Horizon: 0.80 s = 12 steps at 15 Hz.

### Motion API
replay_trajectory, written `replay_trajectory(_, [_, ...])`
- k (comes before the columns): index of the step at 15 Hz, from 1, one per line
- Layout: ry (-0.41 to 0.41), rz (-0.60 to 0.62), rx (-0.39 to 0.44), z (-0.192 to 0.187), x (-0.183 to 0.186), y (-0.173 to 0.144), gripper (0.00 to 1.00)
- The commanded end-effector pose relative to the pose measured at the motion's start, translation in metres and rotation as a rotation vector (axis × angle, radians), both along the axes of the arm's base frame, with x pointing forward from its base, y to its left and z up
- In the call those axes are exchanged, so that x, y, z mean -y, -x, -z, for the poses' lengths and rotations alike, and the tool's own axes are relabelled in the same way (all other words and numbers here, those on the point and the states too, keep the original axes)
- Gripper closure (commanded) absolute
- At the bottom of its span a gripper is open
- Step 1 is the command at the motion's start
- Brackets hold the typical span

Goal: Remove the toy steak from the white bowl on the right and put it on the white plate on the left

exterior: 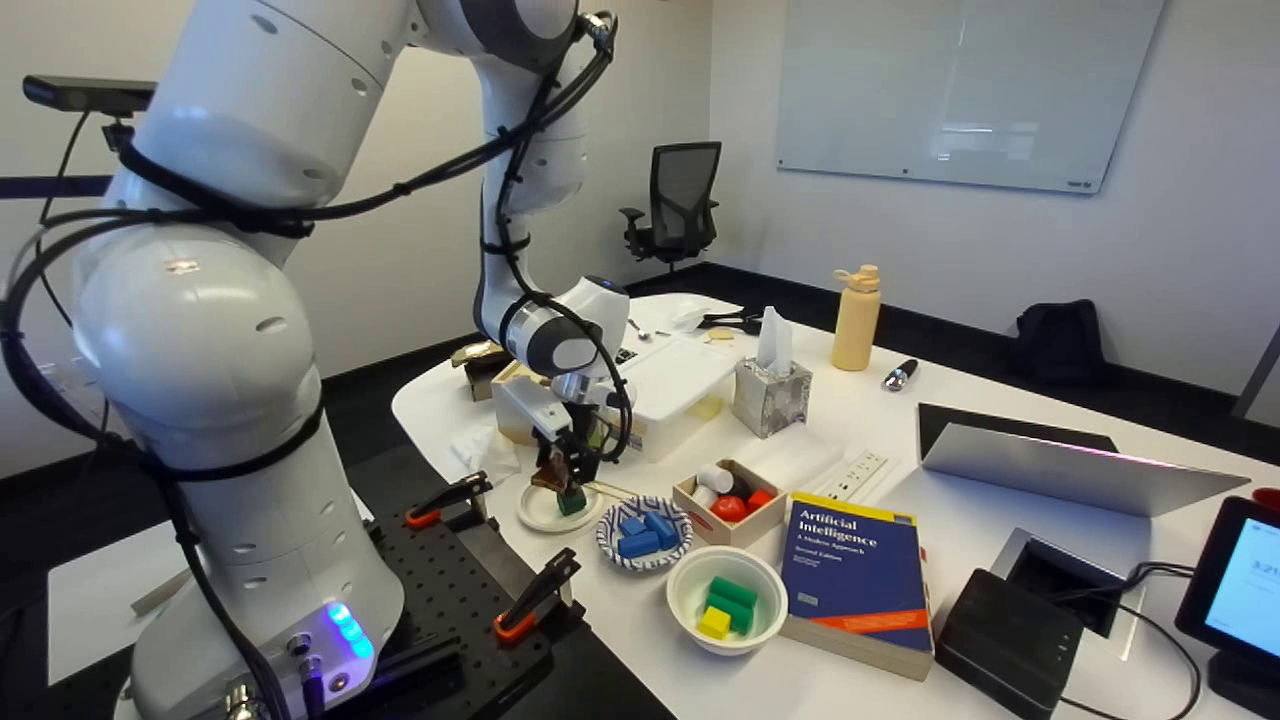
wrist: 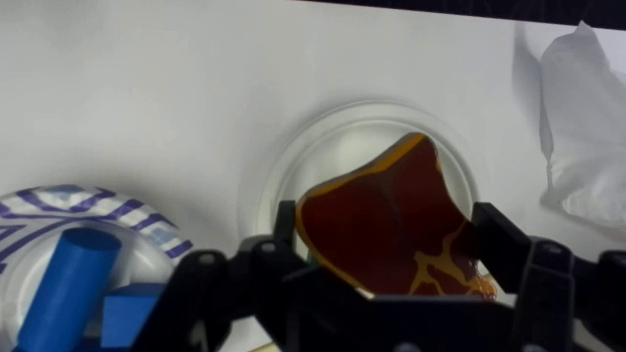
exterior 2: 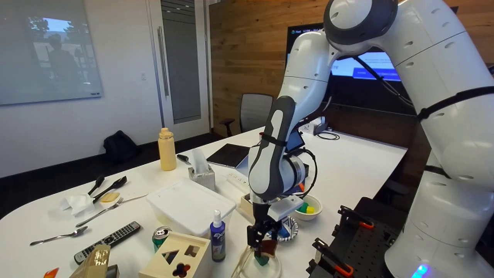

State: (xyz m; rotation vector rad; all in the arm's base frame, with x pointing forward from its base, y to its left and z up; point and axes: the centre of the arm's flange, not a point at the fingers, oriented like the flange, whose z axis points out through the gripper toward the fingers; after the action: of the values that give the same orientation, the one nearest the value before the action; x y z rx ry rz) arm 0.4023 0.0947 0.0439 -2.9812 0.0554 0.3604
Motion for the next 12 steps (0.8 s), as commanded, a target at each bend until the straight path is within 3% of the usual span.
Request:
replay_trajectory(1, [0.005,0.0,0.027,0.014,-0.027,-0.004,0.37])
replay_trajectory(12, [0.024,0.004,0.007,0.034,-0.049,-0.012,0.37])
